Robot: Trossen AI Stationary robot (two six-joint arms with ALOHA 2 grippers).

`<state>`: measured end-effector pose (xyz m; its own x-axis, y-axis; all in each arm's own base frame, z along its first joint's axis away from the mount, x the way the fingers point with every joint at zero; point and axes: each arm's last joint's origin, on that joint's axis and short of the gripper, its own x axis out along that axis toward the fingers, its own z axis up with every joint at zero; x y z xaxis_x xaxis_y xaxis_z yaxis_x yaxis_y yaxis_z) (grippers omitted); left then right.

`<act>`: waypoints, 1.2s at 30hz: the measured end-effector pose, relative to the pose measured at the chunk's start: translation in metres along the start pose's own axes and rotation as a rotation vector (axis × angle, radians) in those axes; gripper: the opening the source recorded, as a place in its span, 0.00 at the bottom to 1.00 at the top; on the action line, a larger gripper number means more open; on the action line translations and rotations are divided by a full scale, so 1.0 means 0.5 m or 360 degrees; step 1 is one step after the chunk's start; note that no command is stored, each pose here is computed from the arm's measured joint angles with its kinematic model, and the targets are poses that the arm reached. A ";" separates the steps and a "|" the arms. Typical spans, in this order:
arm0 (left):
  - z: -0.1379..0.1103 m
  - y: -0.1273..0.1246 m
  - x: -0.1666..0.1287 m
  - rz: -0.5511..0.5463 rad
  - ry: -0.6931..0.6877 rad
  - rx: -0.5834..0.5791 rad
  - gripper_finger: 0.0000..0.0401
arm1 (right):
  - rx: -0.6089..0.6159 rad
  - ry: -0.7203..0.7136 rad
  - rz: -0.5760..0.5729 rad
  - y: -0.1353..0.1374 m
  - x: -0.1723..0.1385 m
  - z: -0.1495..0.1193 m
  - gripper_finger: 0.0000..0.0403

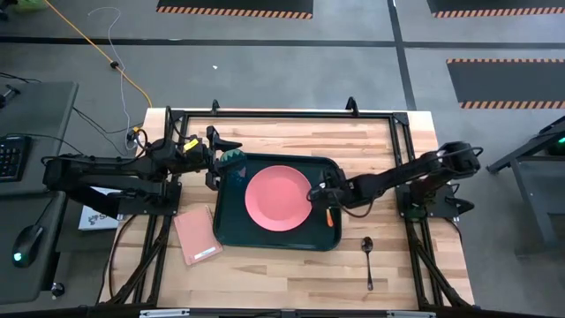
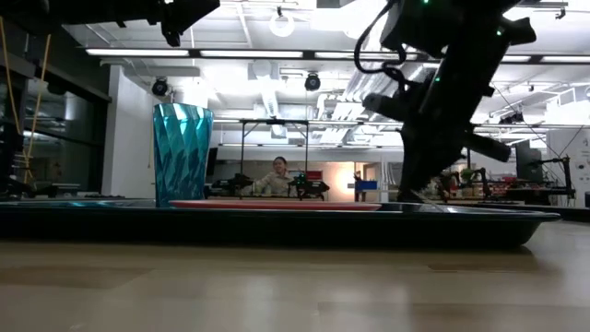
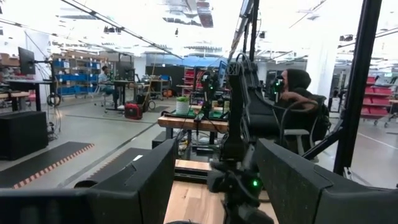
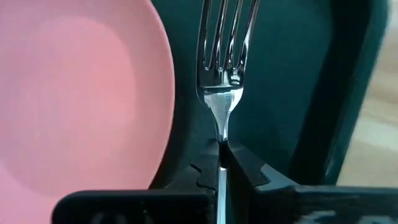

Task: Pick and place plate/cup/fork/spoon on tray
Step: Put the orange fork on the black tray to the right side of the pink plate

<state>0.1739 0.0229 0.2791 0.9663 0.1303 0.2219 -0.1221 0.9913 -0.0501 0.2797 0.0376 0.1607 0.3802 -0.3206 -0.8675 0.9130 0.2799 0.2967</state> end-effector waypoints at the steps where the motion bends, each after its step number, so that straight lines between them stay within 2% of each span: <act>1: 0.000 0.000 0.000 0.0000 0.0000 0.0000 0.53 | 0.0013 0.0017 -0.0008 0.000 0.005 -0.003 0.01; 6: 0.000 0.000 0.000 0.0000 0.0001 0.0001 0.53 | 0.0078 0.0026 -0.0062 -0.002 0.022 -0.011 0.02; 18: 0.000 0.000 0.000 -0.0001 0.0000 0.0003 0.53 | 0.0172 -0.0052 -0.0173 -0.016 0.019 -0.018 0.02; 36: 0.002 0.000 0.000 -0.0001 -0.0012 0.0002 0.53 | 0.0150 -0.0006 -0.0235 -0.024 0.018 -0.019 0.02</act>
<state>0.1737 0.0228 0.2798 0.9647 0.1297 0.2293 -0.1217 0.9914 -0.0485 0.2709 0.0402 0.1457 0.2416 -0.3556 -0.9029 0.9687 0.1438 0.2026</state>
